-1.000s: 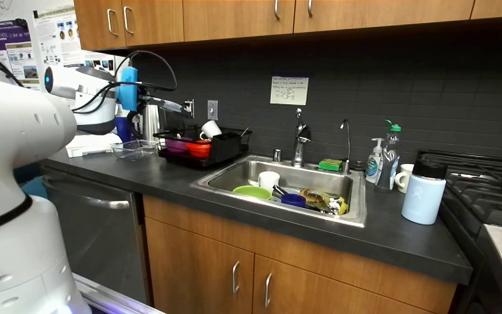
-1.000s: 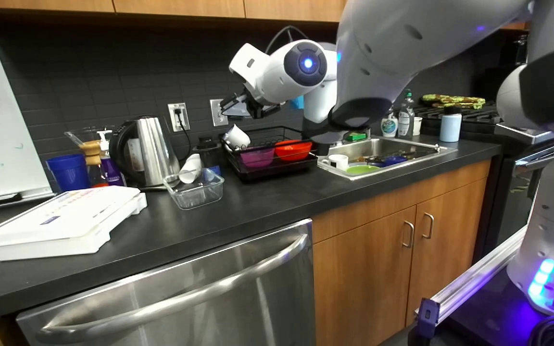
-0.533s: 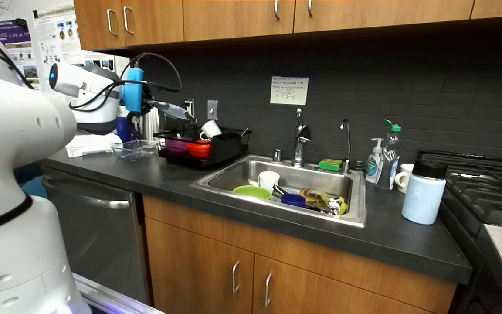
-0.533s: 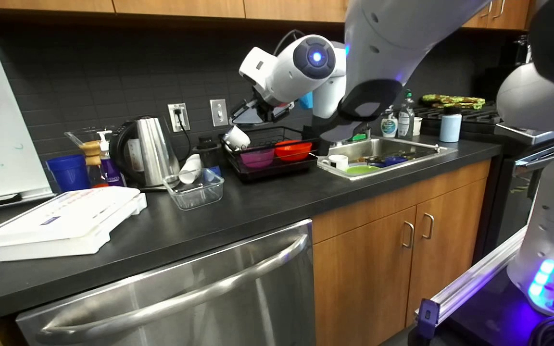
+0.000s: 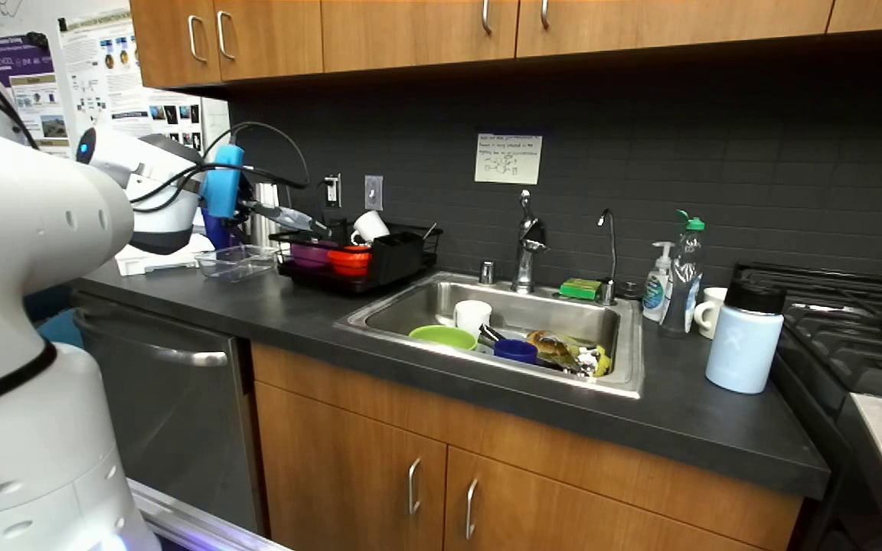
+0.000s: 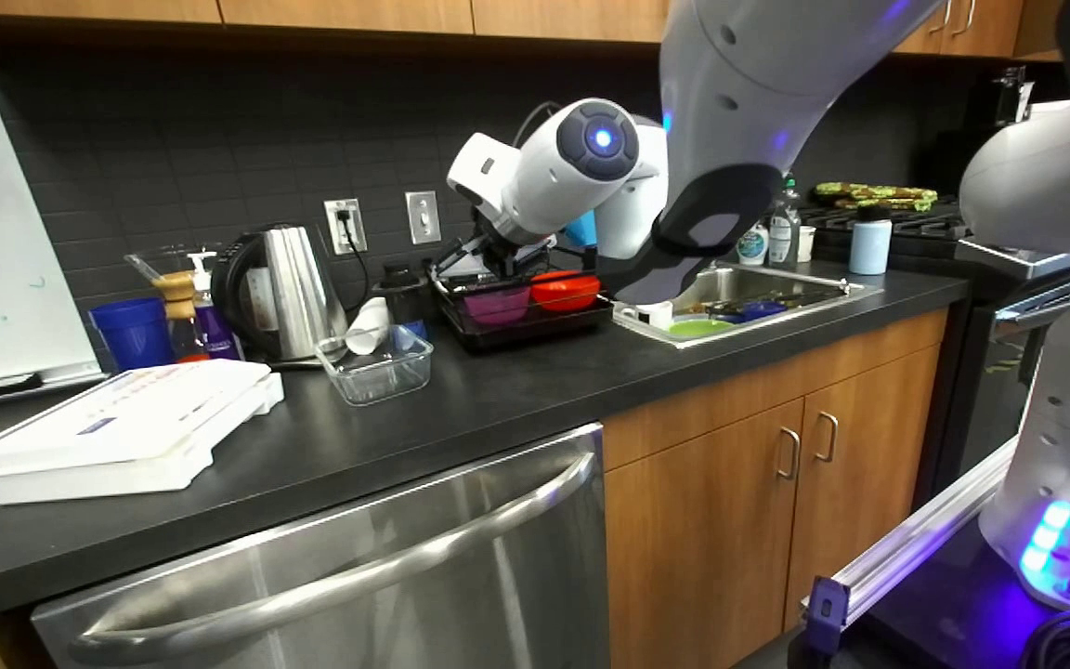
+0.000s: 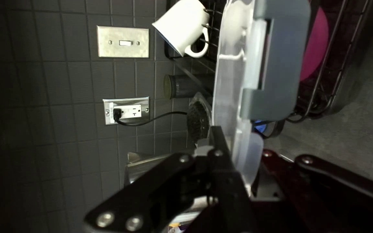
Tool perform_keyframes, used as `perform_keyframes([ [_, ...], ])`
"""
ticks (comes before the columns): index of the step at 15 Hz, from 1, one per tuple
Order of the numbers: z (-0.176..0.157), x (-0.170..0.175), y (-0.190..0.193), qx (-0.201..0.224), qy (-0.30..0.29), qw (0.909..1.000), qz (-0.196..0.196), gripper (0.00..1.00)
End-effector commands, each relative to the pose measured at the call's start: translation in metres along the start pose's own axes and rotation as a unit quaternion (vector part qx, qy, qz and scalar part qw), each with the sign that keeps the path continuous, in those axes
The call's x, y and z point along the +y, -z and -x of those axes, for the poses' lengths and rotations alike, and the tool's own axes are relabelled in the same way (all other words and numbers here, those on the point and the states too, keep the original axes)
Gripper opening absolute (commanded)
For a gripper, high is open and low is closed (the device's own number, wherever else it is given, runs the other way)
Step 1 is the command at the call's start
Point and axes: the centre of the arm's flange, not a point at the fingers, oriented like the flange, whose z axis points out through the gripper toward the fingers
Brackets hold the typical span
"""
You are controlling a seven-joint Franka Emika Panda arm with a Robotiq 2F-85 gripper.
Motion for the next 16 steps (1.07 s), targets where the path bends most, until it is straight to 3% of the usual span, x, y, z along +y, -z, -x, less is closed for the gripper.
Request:
perform_keyframes([
  [1,0.031,-0.011,-0.013,0.018,0.017,0.9997,-0.008,0.03],
  [16,0.074,0.01,-0.04,-0.033,0.058,0.9976,0.02,0.03],
])
